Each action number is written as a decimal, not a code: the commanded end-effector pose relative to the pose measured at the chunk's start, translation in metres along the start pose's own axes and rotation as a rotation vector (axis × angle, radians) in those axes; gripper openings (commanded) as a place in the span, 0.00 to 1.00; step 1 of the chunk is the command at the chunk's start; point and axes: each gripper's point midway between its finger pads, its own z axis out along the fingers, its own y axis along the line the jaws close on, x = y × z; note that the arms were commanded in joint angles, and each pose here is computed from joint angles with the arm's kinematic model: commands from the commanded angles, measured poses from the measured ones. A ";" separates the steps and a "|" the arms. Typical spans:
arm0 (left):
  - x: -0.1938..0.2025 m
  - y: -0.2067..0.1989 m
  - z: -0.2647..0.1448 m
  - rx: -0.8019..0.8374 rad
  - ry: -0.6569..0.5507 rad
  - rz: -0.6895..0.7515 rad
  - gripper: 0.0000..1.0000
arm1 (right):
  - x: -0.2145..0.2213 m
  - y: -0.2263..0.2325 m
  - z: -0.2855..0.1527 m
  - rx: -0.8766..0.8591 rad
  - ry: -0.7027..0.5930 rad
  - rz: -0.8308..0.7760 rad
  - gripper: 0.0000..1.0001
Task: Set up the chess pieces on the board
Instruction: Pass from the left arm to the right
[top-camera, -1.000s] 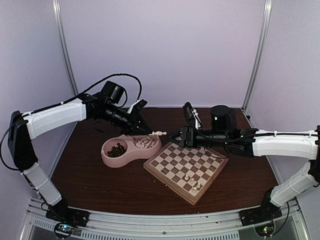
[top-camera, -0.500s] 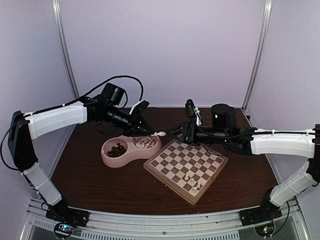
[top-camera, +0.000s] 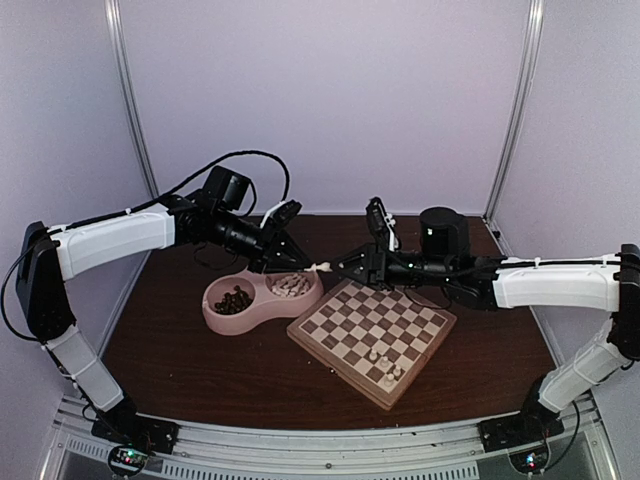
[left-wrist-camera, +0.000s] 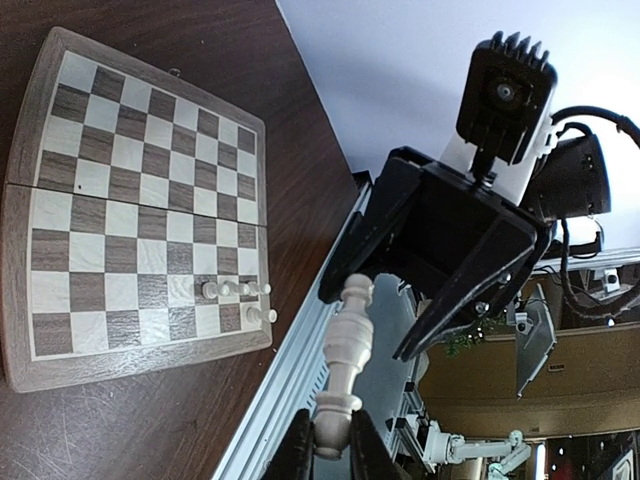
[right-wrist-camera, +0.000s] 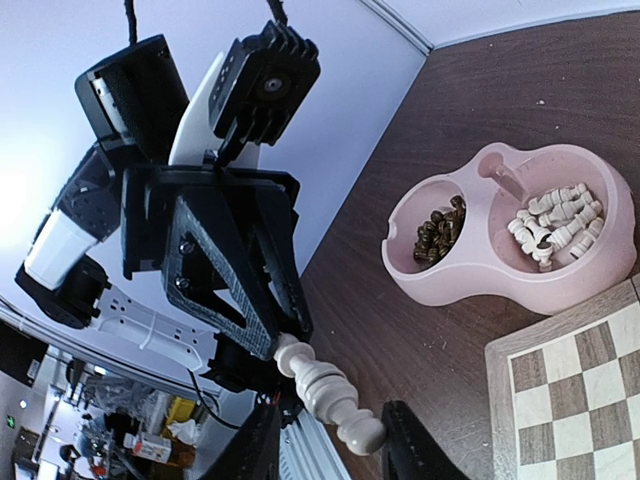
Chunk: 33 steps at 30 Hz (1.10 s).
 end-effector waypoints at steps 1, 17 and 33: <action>-0.001 -0.016 -0.003 0.044 -0.008 0.048 0.14 | -0.003 0.005 -0.002 -0.038 -0.014 -0.004 0.32; 0.000 -0.007 -0.002 -0.001 -0.009 0.041 0.14 | -0.005 0.006 -0.012 -0.050 -0.028 -0.016 0.08; 0.001 0.053 -0.026 -0.422 -0.037 0.037 0.13 | 0.024 -0.050 -0.039 0.333 0.114 -0.189 0.05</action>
